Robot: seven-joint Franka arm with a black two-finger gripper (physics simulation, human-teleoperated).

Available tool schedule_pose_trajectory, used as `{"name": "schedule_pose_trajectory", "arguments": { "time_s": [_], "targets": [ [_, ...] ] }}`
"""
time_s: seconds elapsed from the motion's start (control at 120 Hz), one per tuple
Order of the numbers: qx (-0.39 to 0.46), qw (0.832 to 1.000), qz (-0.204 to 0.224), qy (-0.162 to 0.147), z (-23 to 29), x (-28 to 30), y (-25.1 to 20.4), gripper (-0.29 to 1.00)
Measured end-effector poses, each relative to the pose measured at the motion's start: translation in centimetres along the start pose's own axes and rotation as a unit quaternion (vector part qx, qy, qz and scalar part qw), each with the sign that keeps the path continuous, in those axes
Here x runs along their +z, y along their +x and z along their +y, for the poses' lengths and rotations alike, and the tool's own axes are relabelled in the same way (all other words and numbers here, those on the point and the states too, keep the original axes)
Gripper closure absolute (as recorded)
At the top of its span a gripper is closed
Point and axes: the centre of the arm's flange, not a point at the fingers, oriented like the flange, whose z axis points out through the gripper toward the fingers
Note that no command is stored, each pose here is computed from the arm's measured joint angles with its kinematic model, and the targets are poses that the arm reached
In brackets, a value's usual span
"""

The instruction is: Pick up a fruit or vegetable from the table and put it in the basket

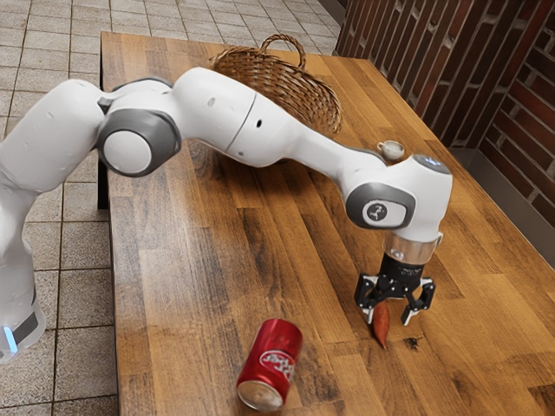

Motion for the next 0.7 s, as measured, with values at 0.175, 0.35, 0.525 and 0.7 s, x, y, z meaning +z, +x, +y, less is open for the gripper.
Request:
{"name": "schedule_pose_trajectory", "arguments": {
  "time_s": [0.175,0.35,0.525,0.7],
  "targets": [
    [-0.002,1.000,-0.003,0.002,0.11,0.72,-0.01,-0.02],
    [0.000,1.000,-0.001,-0.003,0.13,0.33,-0.22,0.12],
    [0.003,1.000,0.000,-0.006,0.09,-0.03,-0.53,0.31],
    [0.006,1.000,0.001,-0.007,0.04,-0.11,-0.86,0.43]
  ]
}}
